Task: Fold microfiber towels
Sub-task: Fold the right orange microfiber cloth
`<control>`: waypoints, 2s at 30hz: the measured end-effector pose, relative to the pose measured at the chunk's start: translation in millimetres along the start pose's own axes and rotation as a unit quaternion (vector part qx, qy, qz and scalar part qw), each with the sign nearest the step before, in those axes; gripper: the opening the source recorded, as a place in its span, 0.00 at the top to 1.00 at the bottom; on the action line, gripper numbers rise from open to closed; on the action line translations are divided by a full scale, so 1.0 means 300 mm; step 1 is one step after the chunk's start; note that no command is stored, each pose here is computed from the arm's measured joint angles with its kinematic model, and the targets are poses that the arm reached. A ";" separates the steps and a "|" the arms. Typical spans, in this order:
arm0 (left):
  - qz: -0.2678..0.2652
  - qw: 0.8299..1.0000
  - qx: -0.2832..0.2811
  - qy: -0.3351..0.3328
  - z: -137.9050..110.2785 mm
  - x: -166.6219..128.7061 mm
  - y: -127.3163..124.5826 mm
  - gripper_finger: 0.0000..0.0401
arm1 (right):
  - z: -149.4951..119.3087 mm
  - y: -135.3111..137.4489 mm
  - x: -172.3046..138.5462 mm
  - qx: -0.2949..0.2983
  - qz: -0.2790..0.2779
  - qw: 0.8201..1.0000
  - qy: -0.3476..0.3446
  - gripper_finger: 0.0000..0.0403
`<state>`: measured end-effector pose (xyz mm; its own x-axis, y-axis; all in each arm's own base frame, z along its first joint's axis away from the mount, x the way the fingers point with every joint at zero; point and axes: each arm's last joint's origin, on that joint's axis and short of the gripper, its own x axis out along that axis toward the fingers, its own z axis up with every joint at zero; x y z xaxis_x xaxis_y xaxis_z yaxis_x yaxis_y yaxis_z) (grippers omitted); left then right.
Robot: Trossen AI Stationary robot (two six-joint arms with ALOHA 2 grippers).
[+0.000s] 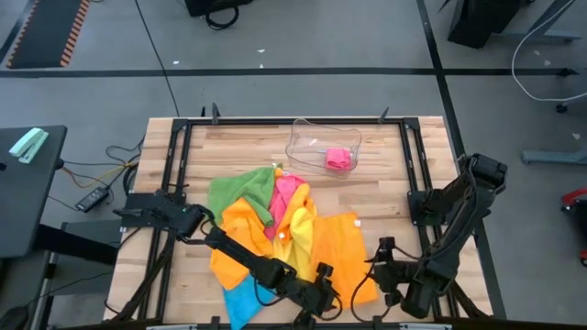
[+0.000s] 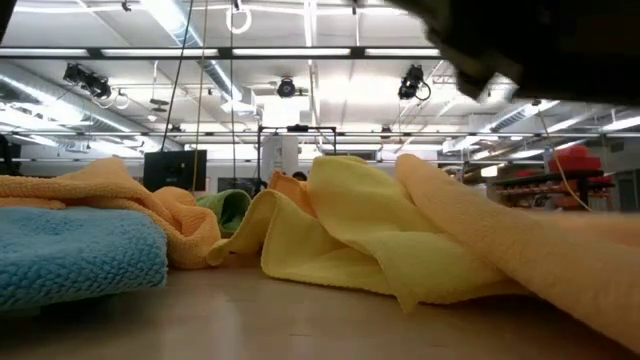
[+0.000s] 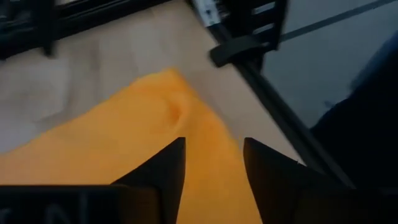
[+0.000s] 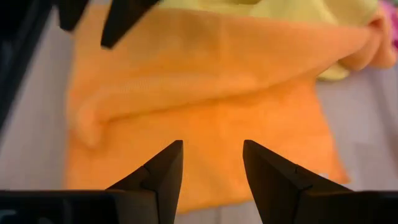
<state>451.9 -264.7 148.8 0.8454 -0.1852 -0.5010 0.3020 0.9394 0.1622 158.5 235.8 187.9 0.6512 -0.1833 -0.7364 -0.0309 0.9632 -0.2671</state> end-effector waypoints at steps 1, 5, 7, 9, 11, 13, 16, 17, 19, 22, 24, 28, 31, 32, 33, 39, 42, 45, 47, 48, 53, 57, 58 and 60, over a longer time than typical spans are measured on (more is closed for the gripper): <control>0.014 1.000 -0.001 0.008 0.009 -0.015 -0.001 0.56 | 0.000 0.000 0.011 -0.009 -0.009 1.000 0.000 0.56; 0.063 0.997 -0.015 0.045 0.022 -0.062 0.006 0.57 | 0.013 -0.016 0.058 -0.031 -0.042 0.999 0.002 0.56; 0.088 0.994 -0.027 0.058 0.022 -0.073 0.016 0.58 | 0.023 -0.033 0.084 -0.040 -0.054 0.998 0.010 0.56; 0.117 0.990 -0.034 0.075 0.014 -0.080 0.032 0.59 | 0.025 -0.060 0.118 -0.042 -0.067 0.997 0.019 0.56; 0.140 0.986 -0.041 0.085 0.006 -0.079 0.048 0.61 | 0.018 -0.091 0.159 -0.045 -0.079 0.995 0.028 0.56; 0.150 0.983 -0.052 0.088 0.002 -0.075 0.067 0.62 | 0.009 -0.124 0.201 -0.049 -0.088 0.994 0.035 0.56; 0.160 0.980 -0.071 0.095 -0.005 -0.069 0.097 0.64 | -0.003 -0.175 0.268 -0.055 -0.090 0.994 0.038 0.56; 0.163 0.979 -0.078 0.095 -0.006 -0.067 0.105 0.65 | -0.005 -0.193 0.293 -0.055 -0.085 0.994 0.038 0.56; 0.166 0.978 -0.085 0.094 -0.006 -0.065 0.114 0.66 | -0.015 -0.228 0.341 -0.052 -0.068 0.996 0.037 0.56; 0.168 0.976 -0.098 0.100 -0.012 -0.066 0.114 0.68 | -0.027 -0.270 0.397 -0.039 -0.032 0.999 0.017 0.56; 0.170 0.973 -0.109 0.109 -0.020 -0.069 0.112 0.68 | -0.026 -0.280 0.415 -0.032 -0.006 0.999 -0.009 0.56; 0.180 0.964 -0.130 0.146 -0.048 -0.079 0.111 0.70 | -0.005 -0.283 0.425 -0.023 0.036 0.998 -0.048 0.58; 0.185 0.958 -0.141 0.166 -0.063 -0.087 0.105 0.71 | 0.017 -0.266 0.416 -0.022 0.068 0.994 -0.082 0.60; 0.185 0.958 -0.141 0.171 -0.067 -0.090 0.101 0.71 | 0.026 -0.259 0.412 -0.022 0.078 0.992 -0.096 0.60; 0.184 0.958 -0.140 0.172 -0.068 -0.091 0.096 0.71 | 0.034 -0.254 0.408 -0.022 0.088 0.990 -0.109 0.61; 0.175 0.961 -0.133 0.166 -0.064 -0.098 0.062 0.73 | 0.090 -0.219 0.376 -0.026 0.109 0.980 -0.163 0.64; 0.172 0.962 -0.131 0.166 -0.063 -0.100 0.053 0.73 | 0.128 -0.206 0.359 -0.032 0.114 0.976 -0.182 0.64; 0.175 0.962 -0.133 0.165 -0.063 -0.097 0.063 0.73 | 0.171 -0.204 0.347 -0.020 0.115 0.973 -0.198 0.64; 0.177 0.961 -0.136 0.165 -0.063 -0.095 0.071 0.73 | 0.183 -0.213 0.350 -0.017 0.111 0.974 -0.195 0.64; 0.177 0.961 -0.137 0.164 -0.063 -0.094 0.073 0.73 | 0.184 -0.219 0.354 -0.013 0.109 0.975 -0.192 0.64; 0.178 0.961 -0.143 0.155 -0.057 -0.089 0.084 0.73 | 0.203 -0.268 0.386 0.048 0.096 0.974 -0.198 0.64; 0.175 0.962 -0.139 0.156 -0.057 -0.089 0.083 0.73 | 0.211 -0.298 0.401 0.061 0.089 0.974 -0.197 0.64; 0.169 0.964 -0.131 0.158 -0.056 -0.092 0.073 0.73 | 0.212 -0.301 0.404 0.060 0.094 0.974 -0.197 0.64; 0.162 0.967 -0.120 0.159 -0.048 -0.104 0.054 0.73 | 0.210 -0.307 0.409 0.059 0.105 0.974 -0.192 0.64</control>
<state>423.9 -239.5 154.8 0.6890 0.1910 -0.6991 -0.0985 0.9804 0.1708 288.9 137.0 161.3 0.8764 0.0857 -0.4739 -0.1219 0.9915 -0.0461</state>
